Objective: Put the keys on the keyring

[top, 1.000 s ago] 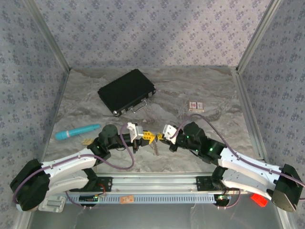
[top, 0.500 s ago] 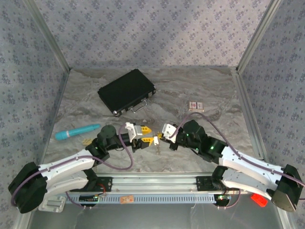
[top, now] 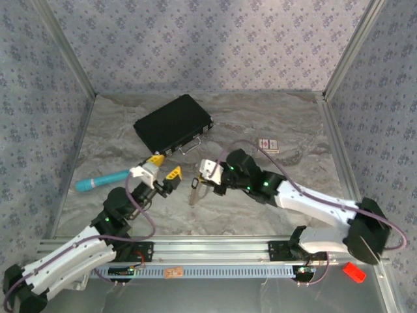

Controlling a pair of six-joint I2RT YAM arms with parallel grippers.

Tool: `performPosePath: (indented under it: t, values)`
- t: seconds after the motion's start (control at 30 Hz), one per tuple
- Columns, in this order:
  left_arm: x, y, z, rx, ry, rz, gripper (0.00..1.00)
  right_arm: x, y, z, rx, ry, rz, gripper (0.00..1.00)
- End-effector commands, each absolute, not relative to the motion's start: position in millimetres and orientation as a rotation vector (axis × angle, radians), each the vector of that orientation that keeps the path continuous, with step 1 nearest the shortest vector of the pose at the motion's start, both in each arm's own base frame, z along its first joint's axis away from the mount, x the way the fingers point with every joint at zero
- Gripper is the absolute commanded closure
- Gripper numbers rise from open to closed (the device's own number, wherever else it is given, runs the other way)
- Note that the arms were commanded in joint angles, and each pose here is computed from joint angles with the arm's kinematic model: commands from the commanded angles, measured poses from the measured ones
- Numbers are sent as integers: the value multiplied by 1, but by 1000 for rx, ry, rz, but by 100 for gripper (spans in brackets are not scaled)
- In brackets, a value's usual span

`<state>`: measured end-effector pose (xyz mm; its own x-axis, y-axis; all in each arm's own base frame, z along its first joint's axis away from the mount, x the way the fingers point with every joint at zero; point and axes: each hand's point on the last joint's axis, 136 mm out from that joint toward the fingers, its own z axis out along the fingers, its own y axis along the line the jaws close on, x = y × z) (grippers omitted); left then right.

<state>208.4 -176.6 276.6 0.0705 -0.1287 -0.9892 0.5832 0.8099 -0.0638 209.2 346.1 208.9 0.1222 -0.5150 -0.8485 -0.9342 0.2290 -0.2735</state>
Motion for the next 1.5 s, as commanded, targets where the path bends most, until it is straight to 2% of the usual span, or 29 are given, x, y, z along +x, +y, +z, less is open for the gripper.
performPosePath:
  t: [0.0,0.13,0.23,0.37,0.63,1.0,1.27,1.4,1.47]
  values:
    - [218,-127,280,187,1453,-394,30,234,389,240,-1390,1412,562,100]
    - [213,-107,291,121,1438,-384,29,251,430,241,-1373,1381,621,100]
    - [212,-100,287,103,1463,-365,29,261,434,208,-1444,1470,524,100]
    - [215,-98,275,89,1500,-358,27,264,390,141,-1608,1627,264,100]
    - [227,-93,247,9,1579,-343,15,234,296,71,-1844,1841,-31,100]
    - [242,-88,209,-72,1695,-299,8,217,214,36,-2019,2000,-381,99]
    - [254,-90,202,-70,1741,-256,7,204,178,29,-2069,2071,-466,88]
    - [260,-90,205,-44,1756,-225,7,213,173,49,-1908,2127,-411,66]
    - [264,-90,206,-23,1762,-199,6,224,176,73,-1732,2146,-309,59]
